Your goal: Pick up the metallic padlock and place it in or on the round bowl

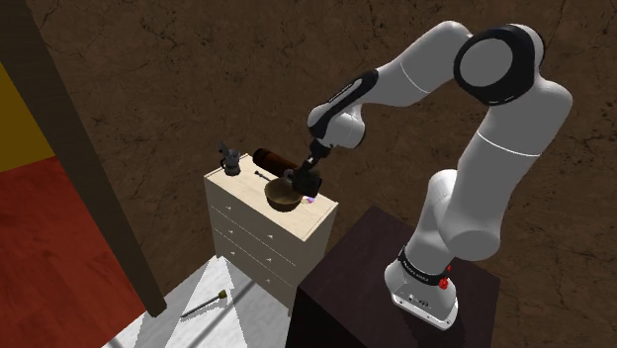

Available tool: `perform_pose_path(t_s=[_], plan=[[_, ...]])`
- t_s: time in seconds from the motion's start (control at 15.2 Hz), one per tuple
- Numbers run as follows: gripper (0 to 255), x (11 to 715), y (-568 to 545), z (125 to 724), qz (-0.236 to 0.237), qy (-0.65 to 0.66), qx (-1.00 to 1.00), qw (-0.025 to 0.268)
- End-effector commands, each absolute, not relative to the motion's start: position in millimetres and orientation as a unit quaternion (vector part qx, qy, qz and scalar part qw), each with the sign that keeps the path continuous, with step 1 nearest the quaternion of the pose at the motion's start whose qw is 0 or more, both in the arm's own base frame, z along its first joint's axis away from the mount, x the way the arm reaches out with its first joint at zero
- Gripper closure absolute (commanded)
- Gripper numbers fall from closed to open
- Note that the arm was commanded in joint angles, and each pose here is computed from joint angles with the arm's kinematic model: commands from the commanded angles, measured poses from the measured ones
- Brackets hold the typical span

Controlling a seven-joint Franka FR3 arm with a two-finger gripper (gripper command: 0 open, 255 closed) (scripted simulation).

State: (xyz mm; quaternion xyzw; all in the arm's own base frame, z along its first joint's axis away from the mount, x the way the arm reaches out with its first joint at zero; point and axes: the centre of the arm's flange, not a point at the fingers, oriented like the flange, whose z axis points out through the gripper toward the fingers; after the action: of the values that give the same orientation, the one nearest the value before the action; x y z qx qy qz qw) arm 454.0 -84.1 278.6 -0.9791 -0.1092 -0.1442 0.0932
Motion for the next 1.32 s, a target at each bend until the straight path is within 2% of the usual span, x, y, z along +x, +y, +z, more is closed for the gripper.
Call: perform_pose_path(t_s=[0.0,0.07,0.86,1.25], plan=[[255,480,-74,279,-0.145,-0.109,-0.979,0.094],[255,498,-70,278,-0.145,-0.109,-0.979,0.094],[255,498,-70,215,-0.145,-0.109,-0.979,0.094],[255,498,-70,215,-0.145,-0.109,-0.979,0.094]])
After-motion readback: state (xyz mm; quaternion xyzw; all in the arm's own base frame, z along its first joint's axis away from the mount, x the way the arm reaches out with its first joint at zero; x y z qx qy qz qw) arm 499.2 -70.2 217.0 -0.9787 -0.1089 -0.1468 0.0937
